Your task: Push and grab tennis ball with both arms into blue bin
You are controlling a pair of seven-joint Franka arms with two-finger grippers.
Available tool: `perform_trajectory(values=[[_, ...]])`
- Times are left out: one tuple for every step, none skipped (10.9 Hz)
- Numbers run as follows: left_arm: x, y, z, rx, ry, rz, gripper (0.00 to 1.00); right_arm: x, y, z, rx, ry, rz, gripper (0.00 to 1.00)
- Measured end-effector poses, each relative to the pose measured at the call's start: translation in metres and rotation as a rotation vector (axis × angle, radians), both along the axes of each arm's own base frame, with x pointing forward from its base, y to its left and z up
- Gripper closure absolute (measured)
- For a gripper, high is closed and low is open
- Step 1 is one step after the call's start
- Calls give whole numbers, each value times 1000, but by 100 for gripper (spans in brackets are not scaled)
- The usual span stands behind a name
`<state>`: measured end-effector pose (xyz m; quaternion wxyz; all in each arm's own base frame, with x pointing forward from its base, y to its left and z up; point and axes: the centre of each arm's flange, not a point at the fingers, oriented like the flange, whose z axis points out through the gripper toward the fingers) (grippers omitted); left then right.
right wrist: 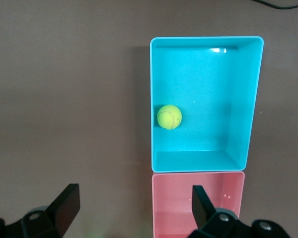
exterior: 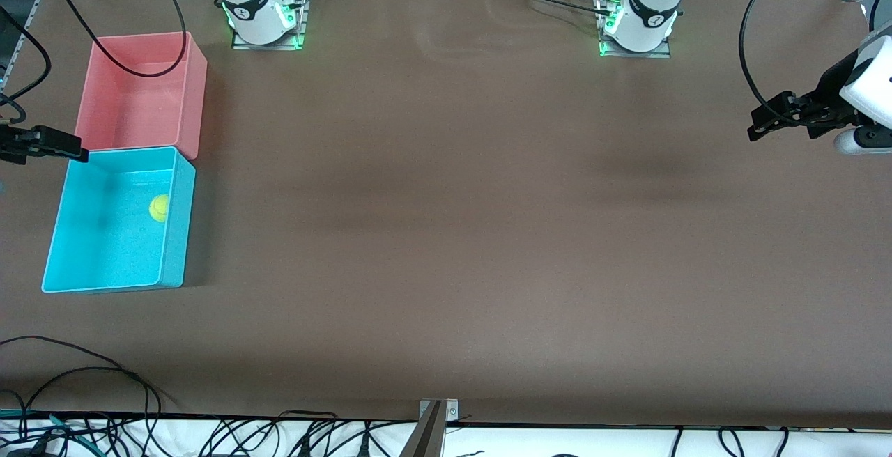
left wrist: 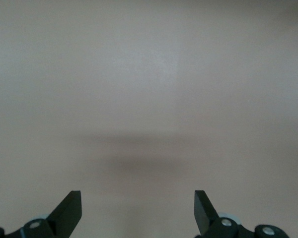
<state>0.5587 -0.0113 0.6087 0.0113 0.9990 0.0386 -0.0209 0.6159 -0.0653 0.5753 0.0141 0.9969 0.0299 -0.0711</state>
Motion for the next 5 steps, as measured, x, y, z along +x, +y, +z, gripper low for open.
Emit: perform_trajectory(values=[[0, 0, 0, 0, 0, 0, 0, 1, 7, 1, 3, -2, 11, 0], [0, 0, 0, 0, 0, -1, 0, 2, 20, 2, 5, -4, 3, 0], [0, 0, 0, 0, 0, -1, 0, 1, 31, 3, 6, -11, -27, 0], [0, 0, 0, 0, 0, -1, 0, -1, 36, 3, 12, -35, -47, 0], [0, 0, 0, 0, 0, -1, 0, -6, 37, 2, 23, -73, -50, 0]])
